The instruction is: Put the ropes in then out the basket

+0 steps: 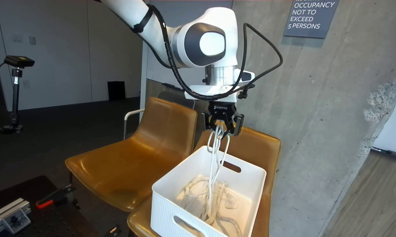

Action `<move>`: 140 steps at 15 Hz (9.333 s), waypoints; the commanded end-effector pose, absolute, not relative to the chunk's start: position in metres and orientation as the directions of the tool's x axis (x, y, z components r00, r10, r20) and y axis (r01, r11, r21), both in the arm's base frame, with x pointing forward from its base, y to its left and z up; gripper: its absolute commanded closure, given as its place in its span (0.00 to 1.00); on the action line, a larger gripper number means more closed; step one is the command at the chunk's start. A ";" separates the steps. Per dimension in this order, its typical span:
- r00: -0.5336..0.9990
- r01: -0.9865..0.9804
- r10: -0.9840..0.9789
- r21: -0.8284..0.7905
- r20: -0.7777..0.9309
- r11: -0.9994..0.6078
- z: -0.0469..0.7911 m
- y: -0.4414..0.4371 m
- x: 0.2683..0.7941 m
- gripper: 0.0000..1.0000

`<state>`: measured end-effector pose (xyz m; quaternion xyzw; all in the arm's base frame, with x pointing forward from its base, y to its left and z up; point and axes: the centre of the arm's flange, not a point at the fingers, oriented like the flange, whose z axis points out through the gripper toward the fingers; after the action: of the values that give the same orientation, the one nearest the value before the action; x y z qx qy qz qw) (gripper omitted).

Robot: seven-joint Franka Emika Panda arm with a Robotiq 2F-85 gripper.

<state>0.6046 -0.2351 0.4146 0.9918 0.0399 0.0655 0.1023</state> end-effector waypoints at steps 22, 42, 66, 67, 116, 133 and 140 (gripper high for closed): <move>0.967 0.251 0.254 0.215 -0.010 -0.944 0.268 -0.239 0.632 0.00; 0.932 0.347 0.317 0.186 -0.177 -0.919 0.084 -0.247 0.628 0.30; 0.945 0.298 0.323 0.287 0.045 -0.910 0.466 -0.103 0.672 0.98; 0.937 0.315 0.345 0.285 0.061 -0.905 0.486 -0.082 0.675 0.98; 0.802 0.593 0.597 0.094 0.021 -0.800 0.461 0.050 0.641 0.00; 0.184 0.978 0.979 -0.088 -0.090 -0.192 0.436 -0.146 0.626 0.00; 0.039 0.995 0.996 -0.093 -0.081 -0.046 0.440 -0.175 0.621 0.00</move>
<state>0.6221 -0.1612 0.4328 0.7376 0.6721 -0.0642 -0.0086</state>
